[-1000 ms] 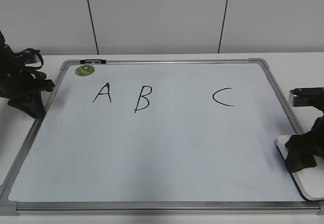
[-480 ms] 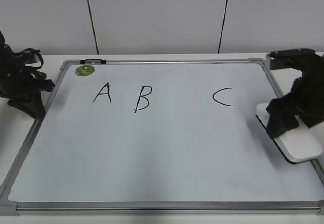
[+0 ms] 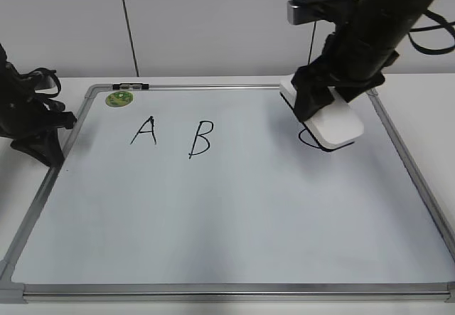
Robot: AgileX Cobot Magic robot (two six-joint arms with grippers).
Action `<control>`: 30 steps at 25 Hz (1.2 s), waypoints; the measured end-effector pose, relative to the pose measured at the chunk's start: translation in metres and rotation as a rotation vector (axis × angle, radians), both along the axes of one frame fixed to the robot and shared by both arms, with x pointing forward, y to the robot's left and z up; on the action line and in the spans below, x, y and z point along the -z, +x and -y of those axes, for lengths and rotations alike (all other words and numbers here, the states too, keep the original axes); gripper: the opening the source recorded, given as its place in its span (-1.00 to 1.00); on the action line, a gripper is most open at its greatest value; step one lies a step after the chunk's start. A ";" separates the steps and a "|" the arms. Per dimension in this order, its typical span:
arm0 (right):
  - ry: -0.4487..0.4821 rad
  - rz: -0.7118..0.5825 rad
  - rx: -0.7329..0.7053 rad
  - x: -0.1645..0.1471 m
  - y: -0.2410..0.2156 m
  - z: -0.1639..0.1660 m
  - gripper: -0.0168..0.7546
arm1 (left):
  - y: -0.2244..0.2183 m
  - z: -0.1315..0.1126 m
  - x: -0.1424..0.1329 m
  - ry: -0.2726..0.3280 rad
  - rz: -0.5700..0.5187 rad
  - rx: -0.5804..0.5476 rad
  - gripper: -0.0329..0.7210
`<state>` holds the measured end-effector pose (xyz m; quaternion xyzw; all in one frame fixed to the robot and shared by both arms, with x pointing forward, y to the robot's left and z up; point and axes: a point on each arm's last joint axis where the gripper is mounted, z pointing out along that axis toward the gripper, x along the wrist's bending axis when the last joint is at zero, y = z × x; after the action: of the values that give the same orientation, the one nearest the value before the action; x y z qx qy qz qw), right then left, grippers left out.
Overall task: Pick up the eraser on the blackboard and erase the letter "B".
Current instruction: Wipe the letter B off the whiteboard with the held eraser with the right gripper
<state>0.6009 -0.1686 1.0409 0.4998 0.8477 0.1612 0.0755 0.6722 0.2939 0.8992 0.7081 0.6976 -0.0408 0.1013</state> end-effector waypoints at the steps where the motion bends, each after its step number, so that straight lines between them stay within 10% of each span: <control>1: 0.003 0.007 -0.012 0.000 0.006 -0.007 0.42 | 0.000 0.000 0.000 0.000 0.000 0.000 -0.78; 30: 0.056 0.168 -0.145 0.089 0.093 -0.118 0.42 | 0.000 0.000 0.000 -0.002 0.000 -0.001 -0.78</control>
<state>0.6936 -0.0505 0.9523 0.4238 0.8675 0.2311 0.1205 0.6722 0.2937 0.8995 0.7076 0.6979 -0.0417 0.1021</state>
